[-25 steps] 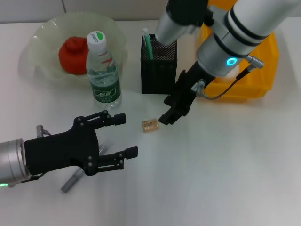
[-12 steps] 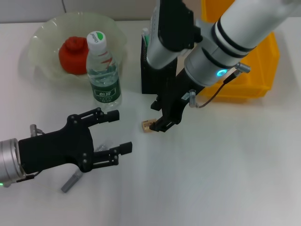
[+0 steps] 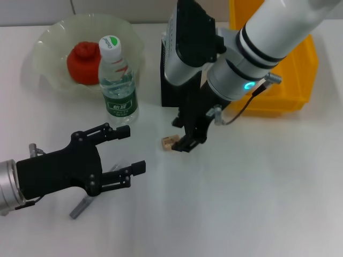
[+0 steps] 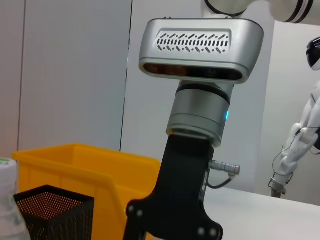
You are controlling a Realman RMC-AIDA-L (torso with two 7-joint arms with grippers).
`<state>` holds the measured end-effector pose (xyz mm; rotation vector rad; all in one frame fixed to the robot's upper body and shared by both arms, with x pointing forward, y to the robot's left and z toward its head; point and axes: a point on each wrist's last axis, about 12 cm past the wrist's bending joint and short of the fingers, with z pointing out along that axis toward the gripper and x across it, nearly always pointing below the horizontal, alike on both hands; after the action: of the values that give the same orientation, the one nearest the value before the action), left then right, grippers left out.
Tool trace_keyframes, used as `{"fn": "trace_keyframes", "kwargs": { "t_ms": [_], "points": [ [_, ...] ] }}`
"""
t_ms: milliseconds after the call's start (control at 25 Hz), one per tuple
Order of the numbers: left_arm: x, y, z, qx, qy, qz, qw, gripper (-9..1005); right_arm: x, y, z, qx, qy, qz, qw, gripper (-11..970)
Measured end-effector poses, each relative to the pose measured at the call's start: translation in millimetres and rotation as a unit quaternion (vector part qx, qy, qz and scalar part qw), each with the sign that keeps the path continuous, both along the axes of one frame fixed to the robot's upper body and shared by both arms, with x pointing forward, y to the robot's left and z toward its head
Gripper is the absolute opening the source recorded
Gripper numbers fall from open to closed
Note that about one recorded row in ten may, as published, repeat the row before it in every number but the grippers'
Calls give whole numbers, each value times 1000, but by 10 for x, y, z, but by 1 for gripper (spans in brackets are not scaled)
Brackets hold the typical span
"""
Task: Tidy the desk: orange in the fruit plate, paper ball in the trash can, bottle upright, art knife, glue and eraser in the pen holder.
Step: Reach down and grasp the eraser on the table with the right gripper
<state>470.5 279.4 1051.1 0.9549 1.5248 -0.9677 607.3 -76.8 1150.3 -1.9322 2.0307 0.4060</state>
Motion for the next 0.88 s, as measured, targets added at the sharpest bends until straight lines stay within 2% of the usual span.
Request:
{"fn": "trace_keyframes", "kwargs": {
  "t_ms": [200,320,880],
  "points": [
    [-13,-16,-14,-3,3,2,1000,799,9,14,-97,-20,-3,0,1000,669],
    [-19,-15,-18,-4,2,4,1000,799,0,30,-192,-29,-32,8,999,677],
    [5,-25,-1,-4,-3,2,1000,799,-50,128,-236,1,-39,22,999,684]
  ]
}}
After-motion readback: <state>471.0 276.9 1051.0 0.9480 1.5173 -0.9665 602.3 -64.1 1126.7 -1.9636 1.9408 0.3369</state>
